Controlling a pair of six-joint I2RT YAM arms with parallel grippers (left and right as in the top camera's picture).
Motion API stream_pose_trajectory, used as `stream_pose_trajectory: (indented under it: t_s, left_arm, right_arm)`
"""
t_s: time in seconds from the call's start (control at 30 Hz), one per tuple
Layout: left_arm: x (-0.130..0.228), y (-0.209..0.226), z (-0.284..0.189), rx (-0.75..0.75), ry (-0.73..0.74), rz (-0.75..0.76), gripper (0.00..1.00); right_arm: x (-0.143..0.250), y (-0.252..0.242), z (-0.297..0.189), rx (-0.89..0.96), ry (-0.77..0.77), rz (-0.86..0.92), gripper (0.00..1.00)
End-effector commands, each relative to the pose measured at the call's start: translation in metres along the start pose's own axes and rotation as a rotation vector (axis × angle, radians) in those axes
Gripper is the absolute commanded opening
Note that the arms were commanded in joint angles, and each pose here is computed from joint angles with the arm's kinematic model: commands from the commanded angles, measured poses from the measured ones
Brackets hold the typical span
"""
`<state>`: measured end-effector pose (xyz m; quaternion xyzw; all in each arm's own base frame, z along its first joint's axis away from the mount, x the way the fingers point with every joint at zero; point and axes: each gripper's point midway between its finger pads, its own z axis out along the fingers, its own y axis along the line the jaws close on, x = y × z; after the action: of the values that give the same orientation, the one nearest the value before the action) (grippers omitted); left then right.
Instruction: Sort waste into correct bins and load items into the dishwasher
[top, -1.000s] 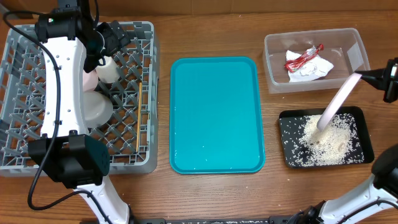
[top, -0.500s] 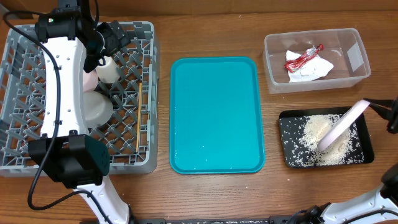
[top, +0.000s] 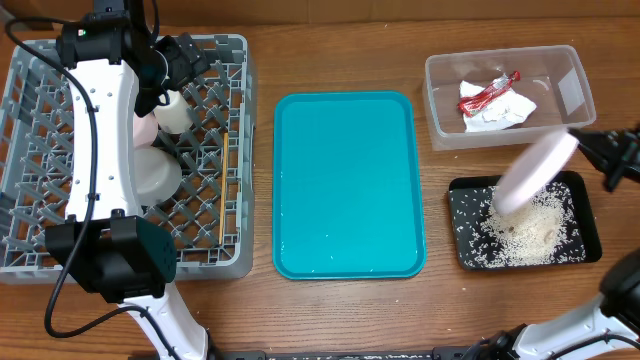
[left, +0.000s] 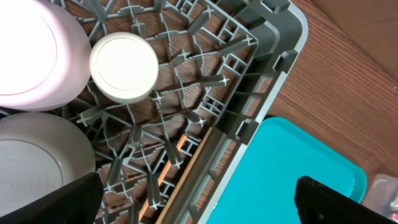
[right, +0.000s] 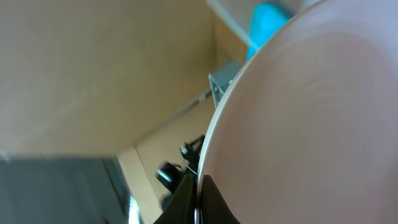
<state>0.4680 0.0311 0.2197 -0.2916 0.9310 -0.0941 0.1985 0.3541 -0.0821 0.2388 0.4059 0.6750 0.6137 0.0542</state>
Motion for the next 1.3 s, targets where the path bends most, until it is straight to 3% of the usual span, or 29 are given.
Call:
stream_pose_trajectory:
  t_s: [0.0, 0.27, 0.4, 0.57, 0.9, 1.27]
  left_arm:
    - [-0.003, -0.006, -0.014, 0.016, -0.034, -0.003, 1.0]
    - [-0.003, -0.006, -0.014, 0.016, -0.034, -0.003, 1.0]
    - [-0.003, -0.006, -0.014, 0.016, -0.034, -0.003, 1.0]
    - [-0.003, -0.006, -0.014, 0.016, -0.034, -0.003, 1.0]
    - [-0.003, -0.006, -0.014, 0.016, -0.034, -0.003, 1.0]
    - [-0.005, -0.007, -0.014, 0.021, -0.043, -0.002, 1.0]
  right_arm:
    - [0.034, 0.048, 0.031, -0.087, 0.094, -0.251, 0.04]
    - [0.085, 0.085, 0.164, 0.079, 0.262, -0.581, 0.04]
    - [0.152, 0.115, 0.229, -0.011, 0.388, -0.782, 0.04]
    - [0.21, 0.151, 0.263, -0.169, 0.467, -0.91, 0.04]
    - [0.233, 0.126, 0.328, -0.09, 0.343, -0.805, 0.04]
    - [0.241, 0.096, 0.395, -0.136, 0.427, -0.643, 0.04]
